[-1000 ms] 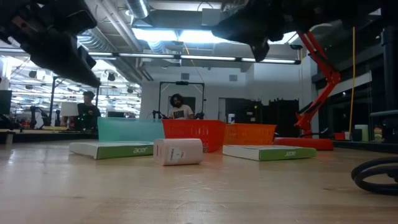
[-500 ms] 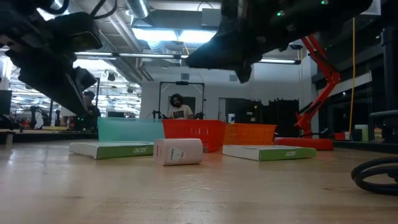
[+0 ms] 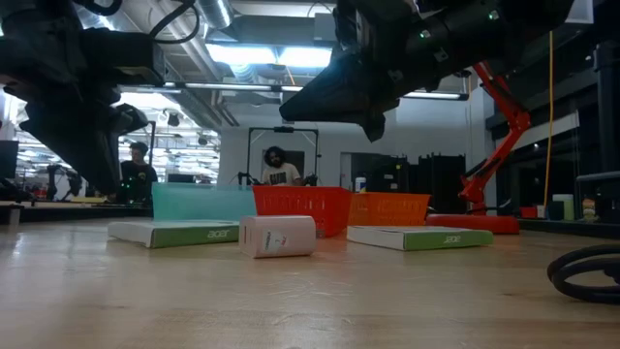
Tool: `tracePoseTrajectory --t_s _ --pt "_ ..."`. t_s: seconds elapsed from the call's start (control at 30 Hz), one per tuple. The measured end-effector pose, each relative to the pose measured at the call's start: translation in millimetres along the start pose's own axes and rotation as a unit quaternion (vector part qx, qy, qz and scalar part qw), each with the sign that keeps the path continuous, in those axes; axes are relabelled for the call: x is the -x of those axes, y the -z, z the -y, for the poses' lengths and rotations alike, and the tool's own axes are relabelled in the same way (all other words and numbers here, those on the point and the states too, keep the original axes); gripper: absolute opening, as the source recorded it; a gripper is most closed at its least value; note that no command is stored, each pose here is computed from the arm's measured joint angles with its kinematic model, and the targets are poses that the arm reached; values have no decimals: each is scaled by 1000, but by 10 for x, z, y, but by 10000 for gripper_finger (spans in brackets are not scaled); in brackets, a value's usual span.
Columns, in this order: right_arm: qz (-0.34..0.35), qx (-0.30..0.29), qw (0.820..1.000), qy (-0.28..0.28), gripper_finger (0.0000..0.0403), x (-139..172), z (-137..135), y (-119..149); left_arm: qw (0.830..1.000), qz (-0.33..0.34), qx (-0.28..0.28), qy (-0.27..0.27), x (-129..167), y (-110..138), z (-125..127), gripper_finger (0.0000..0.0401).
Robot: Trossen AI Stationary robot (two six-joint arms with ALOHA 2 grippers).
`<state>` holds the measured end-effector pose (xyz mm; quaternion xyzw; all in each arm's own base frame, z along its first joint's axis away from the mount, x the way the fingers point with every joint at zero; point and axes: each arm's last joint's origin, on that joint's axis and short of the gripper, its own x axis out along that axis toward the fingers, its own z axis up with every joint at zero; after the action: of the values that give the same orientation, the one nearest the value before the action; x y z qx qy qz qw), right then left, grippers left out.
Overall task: Pick and place items into bin
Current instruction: Put the left card reader box into the red bin
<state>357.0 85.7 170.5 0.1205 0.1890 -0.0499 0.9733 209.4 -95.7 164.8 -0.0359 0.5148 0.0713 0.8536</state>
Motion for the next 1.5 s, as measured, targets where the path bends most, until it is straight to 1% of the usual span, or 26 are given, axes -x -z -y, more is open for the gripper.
tracePoseTrajectory --t_s 0.1,0.27,0.47,0.57,0.8,1.1,1.27,1.5 --pt "-2 1 1000 1 0 0 2 4 1000 1 9 -1 -1 -1 0 3" --pt "-2 2 1000 1 0 0 2 4 1000 9 11 -13 -1 -6 -9 3" --pt "-2 4 1000 1 0 1 2 4 1000 9 10 -16 -7 -5 -9 3" --pt "-2 13 1000 1 0 0 2 4 1000 -1 7 -22 -42 9 -5 3" --pt "-2 13 1000 1 0 1 1 3 999 -24 -2 -37 -142 47 4 3" --pt "-3 14 1000 1 0 1 2 4 999 -23 -2 -38 -147 47 5 3" --pt "-2 14 1000 1 0 2 2 3 999 -11 -2 -49 -147 35 2 3" --pt "-2 14 1000 1 0 2 0 4 999 -13 -1 -46 -151 35 5 3"
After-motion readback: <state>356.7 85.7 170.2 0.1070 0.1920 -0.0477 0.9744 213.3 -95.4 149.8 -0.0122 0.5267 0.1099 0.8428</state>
